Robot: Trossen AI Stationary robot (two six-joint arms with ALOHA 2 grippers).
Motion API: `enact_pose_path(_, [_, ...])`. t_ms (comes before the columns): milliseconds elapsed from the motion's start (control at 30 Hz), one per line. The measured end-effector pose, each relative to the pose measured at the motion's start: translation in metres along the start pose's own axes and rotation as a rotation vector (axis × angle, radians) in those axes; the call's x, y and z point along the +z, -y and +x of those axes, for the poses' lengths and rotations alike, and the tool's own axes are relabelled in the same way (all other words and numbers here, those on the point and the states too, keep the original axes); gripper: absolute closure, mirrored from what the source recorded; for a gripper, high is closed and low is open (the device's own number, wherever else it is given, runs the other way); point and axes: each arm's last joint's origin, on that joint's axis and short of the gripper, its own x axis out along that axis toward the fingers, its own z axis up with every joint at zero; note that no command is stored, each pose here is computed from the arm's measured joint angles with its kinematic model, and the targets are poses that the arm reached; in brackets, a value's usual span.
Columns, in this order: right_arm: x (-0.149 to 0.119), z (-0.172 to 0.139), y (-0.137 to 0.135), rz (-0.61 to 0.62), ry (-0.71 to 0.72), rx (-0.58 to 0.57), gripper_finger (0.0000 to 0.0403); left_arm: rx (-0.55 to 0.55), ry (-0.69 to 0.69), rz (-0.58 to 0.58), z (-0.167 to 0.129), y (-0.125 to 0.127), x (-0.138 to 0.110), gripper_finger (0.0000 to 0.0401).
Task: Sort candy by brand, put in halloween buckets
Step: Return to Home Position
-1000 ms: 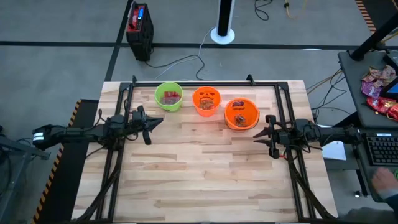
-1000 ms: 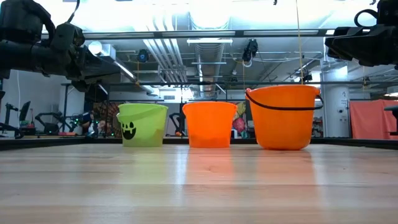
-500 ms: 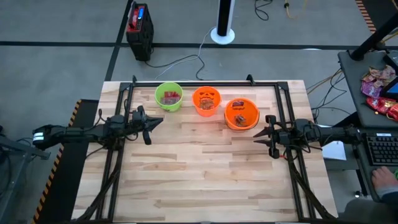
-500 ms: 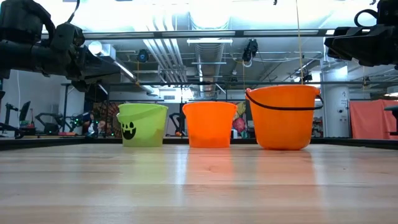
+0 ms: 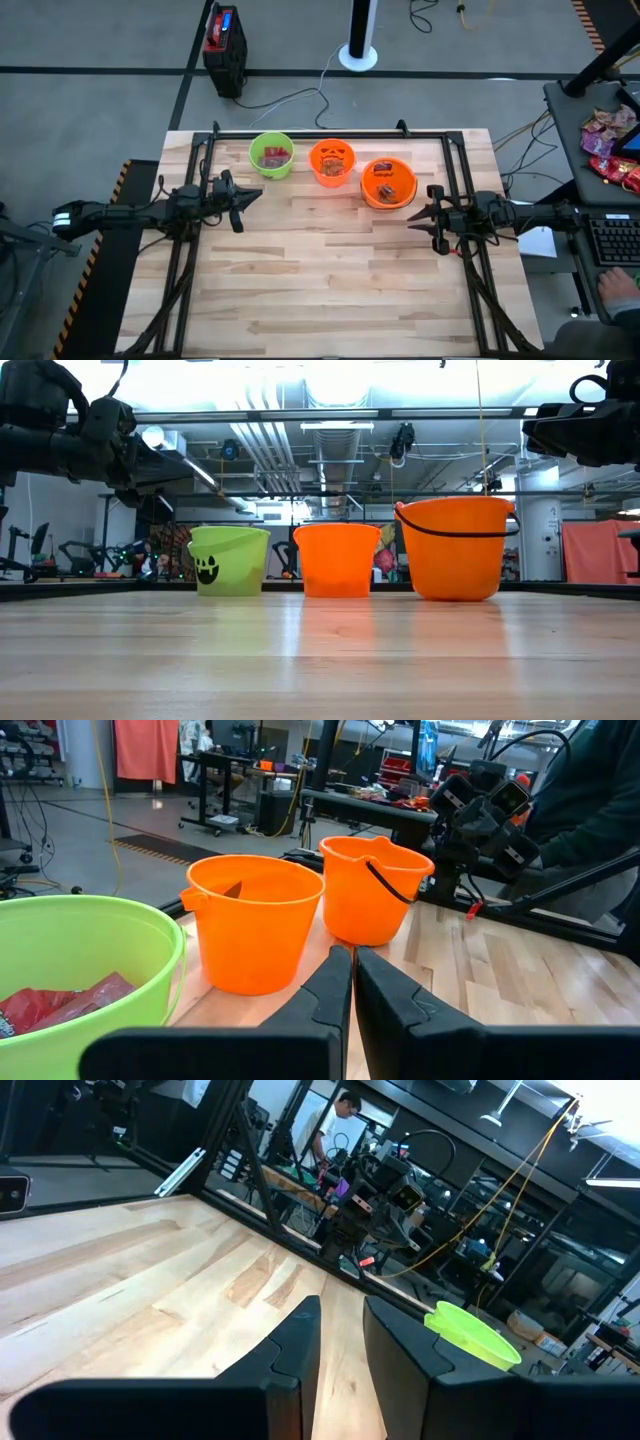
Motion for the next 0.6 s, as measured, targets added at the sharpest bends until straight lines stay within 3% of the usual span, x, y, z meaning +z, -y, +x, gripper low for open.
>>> enact_pose_path(600, [0.0,0.0,0.0,0.0,0.0,0.0,0.0329,0.0,0.0,0.0,0.0,0.0,0.0,0.0401])
